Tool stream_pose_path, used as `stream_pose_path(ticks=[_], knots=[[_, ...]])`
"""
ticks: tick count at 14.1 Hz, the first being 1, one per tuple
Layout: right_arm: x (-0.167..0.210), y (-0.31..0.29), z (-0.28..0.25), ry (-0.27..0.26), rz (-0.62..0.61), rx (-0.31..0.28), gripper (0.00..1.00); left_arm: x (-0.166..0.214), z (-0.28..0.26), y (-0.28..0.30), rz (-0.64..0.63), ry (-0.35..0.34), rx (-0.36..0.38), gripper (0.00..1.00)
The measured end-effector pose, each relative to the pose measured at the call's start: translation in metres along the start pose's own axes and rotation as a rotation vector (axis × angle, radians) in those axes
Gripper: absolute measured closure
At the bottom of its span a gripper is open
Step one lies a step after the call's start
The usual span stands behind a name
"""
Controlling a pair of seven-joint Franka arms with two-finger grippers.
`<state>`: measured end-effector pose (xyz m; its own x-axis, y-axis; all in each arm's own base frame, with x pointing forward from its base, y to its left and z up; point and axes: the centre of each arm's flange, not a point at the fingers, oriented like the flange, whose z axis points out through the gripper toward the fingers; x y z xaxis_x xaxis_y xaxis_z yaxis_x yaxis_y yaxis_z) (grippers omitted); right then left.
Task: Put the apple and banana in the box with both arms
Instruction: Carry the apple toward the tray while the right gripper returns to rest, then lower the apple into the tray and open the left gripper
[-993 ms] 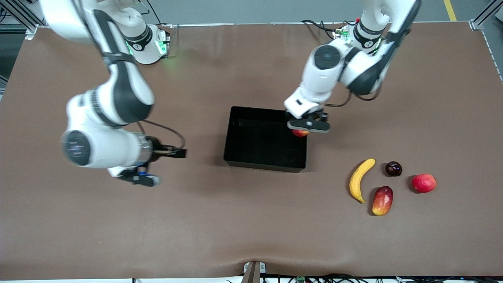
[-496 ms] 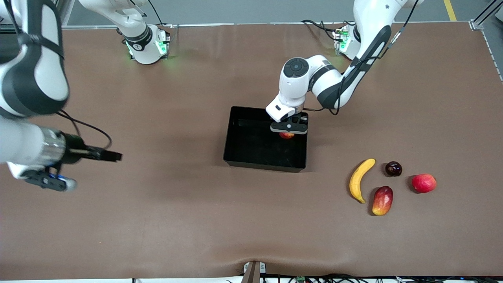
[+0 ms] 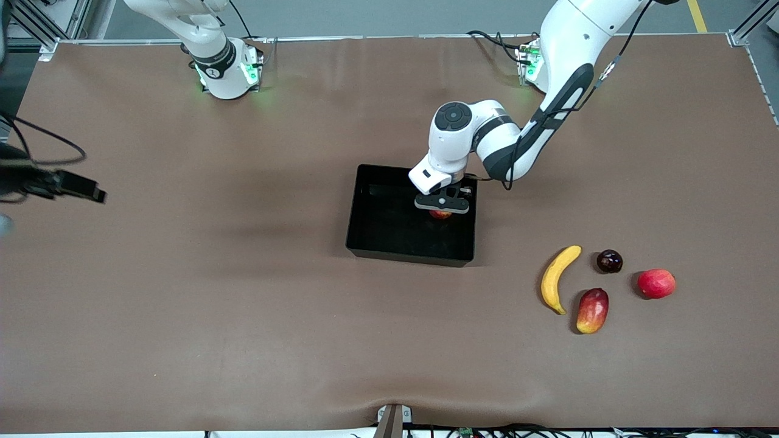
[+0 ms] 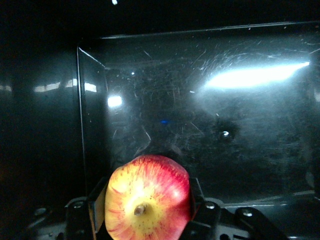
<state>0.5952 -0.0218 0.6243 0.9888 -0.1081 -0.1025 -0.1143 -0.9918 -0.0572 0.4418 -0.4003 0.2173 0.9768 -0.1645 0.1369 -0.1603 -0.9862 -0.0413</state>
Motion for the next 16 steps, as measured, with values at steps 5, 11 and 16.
stream_pose_path(ticks=[5, 11, 16], knots=[[-0.073, 0.004, -0.021, 0.023, -0.008, -0.003, 0.00, 0.002, 0.005, 0.000, -0.016, -0.003, 0.000, 0.27], [-0.078, -0.005, -0.018, 0.072, -0.036, -0.023, 0.00, 0.024, -0.014, -0.004, -0.066, 0.042, -0.015, 0.00], [-0.077, 0.006, -0.019, 0.078, -0.070, -0.075, 0.00, 0.077, -0.066, -0.018, -0.155, 0.120, -0.007, 0.00]])
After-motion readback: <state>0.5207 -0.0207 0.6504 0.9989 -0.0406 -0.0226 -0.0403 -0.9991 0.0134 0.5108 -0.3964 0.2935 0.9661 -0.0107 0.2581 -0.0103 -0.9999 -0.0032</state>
